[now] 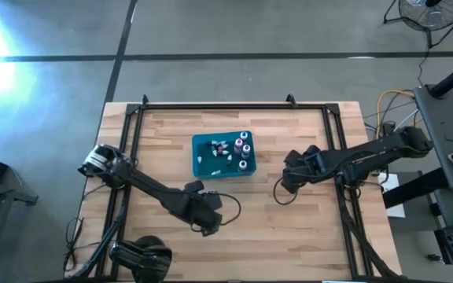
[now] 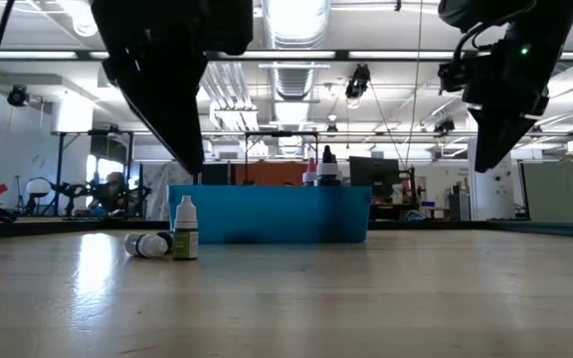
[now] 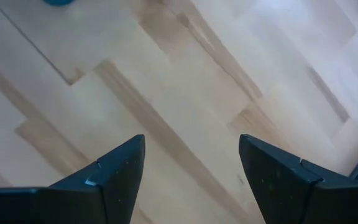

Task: Pick & Place food coloring
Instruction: Put the small light green food coloring bottle into the blue bin

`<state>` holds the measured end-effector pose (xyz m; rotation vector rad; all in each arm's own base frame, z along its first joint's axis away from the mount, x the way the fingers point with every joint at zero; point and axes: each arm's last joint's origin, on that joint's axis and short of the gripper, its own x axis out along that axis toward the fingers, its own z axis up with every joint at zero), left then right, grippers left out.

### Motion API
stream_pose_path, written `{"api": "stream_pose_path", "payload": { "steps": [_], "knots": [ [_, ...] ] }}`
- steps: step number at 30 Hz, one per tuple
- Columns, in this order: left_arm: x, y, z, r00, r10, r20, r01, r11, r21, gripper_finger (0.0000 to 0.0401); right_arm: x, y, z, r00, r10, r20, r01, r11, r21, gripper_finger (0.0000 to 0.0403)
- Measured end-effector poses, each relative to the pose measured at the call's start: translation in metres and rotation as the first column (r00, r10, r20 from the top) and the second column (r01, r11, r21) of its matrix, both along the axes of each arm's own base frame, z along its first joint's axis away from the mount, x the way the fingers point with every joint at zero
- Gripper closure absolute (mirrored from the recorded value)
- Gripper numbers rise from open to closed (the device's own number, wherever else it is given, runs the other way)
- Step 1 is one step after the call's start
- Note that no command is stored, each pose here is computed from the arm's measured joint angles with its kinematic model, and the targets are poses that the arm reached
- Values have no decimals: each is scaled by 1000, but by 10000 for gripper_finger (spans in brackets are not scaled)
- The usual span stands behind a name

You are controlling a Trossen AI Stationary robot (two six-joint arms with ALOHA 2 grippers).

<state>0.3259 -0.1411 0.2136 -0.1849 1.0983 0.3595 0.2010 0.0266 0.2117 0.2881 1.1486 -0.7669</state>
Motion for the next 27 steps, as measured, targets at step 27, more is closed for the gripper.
{"api": "stream_pose_path", "payload": {
  "steps": [27],
  "knots": [
    [-2,9,-39,994,-102,34,104,993,-63,264,19,2,3,979,149,140,-139,987,-80,154]
  ]
}}
